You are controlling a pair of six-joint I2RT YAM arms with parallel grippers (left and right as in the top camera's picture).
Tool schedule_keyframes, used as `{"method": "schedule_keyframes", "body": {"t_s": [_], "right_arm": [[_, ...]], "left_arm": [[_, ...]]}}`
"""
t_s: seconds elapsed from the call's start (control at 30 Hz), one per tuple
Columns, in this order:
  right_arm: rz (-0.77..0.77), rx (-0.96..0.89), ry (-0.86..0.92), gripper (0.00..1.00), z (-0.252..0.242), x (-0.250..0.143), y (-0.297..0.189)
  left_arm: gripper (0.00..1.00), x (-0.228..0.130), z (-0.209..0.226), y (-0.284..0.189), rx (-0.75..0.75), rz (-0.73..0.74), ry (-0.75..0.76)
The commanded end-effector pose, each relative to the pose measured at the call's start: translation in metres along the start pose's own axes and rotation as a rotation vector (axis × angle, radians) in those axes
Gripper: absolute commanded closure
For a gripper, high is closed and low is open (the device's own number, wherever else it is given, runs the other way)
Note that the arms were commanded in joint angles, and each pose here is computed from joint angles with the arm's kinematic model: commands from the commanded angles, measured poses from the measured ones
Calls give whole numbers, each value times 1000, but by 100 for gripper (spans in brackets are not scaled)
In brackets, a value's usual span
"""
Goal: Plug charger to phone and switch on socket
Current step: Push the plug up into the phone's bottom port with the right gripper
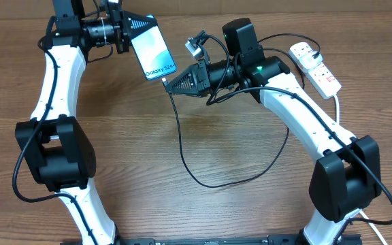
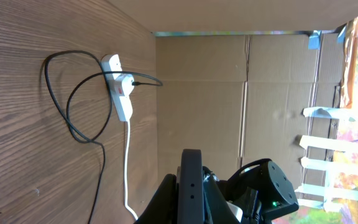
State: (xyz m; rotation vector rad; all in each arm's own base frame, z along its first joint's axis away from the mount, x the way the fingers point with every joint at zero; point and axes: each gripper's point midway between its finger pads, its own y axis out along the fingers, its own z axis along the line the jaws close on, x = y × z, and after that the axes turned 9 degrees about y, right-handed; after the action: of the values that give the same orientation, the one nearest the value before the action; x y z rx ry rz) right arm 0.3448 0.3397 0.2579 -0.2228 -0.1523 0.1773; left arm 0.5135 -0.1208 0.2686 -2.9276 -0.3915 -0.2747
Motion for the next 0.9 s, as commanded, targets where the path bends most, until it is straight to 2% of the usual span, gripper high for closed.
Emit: {"method": "schedule_keyframes", "body": {"t_s": [0.0,0.87], "right_arm": [[-13,26,-65,96,25,1,-9],[-42,-7,-57,96,19,6,-9]], "left_arm": [[96,-2,-13,2,-24,18,13],[96,-12,-19,13,-48,61,14]]}}
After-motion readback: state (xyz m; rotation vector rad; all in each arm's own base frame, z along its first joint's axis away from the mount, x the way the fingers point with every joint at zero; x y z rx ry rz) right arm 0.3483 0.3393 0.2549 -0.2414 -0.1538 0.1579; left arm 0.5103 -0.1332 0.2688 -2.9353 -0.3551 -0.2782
